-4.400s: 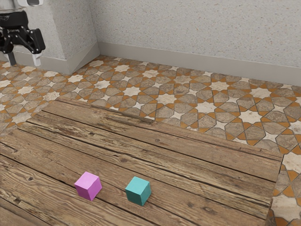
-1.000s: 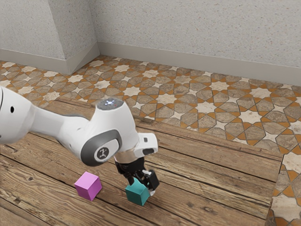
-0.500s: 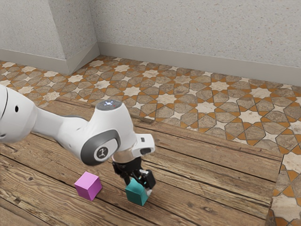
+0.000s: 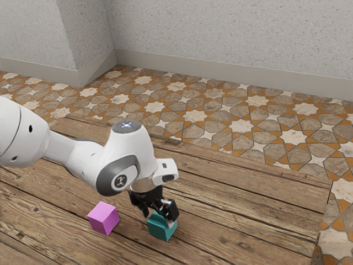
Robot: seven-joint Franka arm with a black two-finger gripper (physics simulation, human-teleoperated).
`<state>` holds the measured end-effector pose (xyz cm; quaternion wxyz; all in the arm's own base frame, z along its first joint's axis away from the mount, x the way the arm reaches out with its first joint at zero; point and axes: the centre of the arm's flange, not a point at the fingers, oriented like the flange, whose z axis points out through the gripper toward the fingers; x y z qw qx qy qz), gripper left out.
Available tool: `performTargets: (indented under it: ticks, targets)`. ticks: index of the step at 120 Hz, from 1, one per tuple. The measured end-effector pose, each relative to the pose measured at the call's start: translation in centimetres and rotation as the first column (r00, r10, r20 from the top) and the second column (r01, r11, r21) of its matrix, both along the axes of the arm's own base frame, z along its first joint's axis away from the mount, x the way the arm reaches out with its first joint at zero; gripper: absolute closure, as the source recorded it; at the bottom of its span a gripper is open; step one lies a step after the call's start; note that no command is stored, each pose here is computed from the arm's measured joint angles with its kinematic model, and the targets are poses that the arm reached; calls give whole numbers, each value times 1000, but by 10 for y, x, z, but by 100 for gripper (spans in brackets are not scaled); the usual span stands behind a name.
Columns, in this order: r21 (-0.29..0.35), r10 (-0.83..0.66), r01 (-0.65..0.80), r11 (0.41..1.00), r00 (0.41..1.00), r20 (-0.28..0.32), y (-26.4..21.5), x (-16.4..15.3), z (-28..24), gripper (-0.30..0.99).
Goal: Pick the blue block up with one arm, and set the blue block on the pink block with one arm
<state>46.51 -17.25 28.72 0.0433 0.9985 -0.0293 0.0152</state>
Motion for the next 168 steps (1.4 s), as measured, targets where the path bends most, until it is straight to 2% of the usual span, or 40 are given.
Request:
performTargets:
  ticks: [71,132,153,168]
  targets:
    - [15,5,-5,1000,1000,-8,-1,11,-12,3]
    - [9,12,-12,1000,1000,4,0,12,-4,32]
    - [3,17,-18,1000,1000,17,1,11,5,33]
    - [-22,20,-19,1000,999,46,3,8,36,34]
